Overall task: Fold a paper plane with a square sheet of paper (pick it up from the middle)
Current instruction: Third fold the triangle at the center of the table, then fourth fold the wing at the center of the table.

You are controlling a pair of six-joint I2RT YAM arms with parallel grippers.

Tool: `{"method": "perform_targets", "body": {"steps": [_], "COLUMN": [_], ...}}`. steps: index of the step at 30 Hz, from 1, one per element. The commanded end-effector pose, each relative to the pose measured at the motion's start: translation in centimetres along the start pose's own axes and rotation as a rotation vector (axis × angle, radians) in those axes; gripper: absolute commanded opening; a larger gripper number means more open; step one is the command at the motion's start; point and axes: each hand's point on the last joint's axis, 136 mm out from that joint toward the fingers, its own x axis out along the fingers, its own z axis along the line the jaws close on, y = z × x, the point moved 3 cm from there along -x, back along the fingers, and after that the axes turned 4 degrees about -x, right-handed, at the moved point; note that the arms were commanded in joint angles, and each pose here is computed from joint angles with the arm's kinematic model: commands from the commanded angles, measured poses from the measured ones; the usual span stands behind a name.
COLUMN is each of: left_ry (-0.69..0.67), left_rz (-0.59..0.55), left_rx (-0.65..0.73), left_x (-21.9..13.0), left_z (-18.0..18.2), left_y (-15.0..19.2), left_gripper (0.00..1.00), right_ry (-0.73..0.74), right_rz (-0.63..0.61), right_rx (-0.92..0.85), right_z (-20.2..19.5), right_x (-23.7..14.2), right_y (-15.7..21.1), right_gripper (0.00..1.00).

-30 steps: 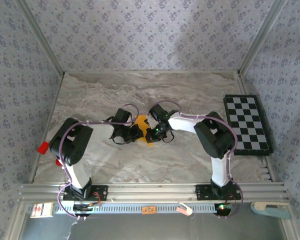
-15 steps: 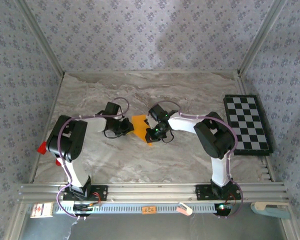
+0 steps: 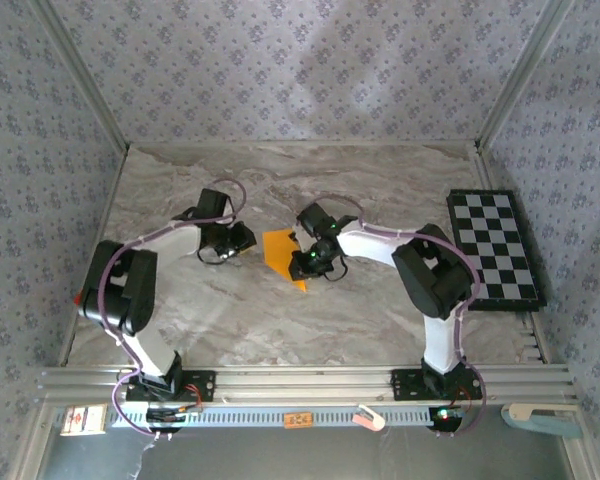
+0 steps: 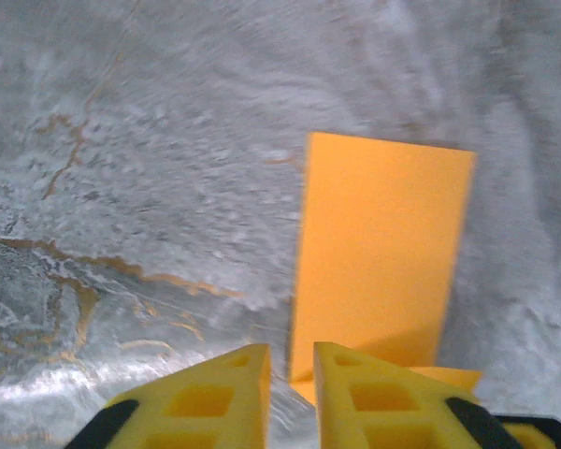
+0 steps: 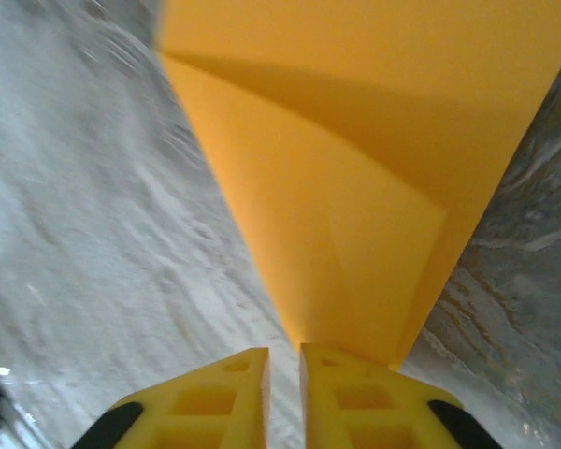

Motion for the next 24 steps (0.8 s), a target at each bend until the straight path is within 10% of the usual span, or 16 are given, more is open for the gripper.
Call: {"method": "perform_targets", "body": {"steps": [1, 10, 24], "left_ry": [0.071, 0.164, 0.057], "left_rz": [-0.072, -0.121, -0.103], "left_rx": [-0.027, -0.096, -0.185], "left_x": [-2.8, -4.3, -1.9], "left_z": [-2.0, -3.0, 0.0], "left_y": [-0.7, -0.4, 0.0], "left_gripper": [0.29, 0.62, 0.77], "right_ry": [-0.067, 0.043, 0.215], "right_rz": [-0.193, -0.15, 0.023], "right_rx": [-0.051, -0.06, -0.005], "right_z": [3.0, 2.6, -1.6], "right_x": [-5.5, -3.5, 2.3], "right_y": [-3.7, -1.9, -0.9], "right_gripper": [0.21, 0.26, 0.28]}}
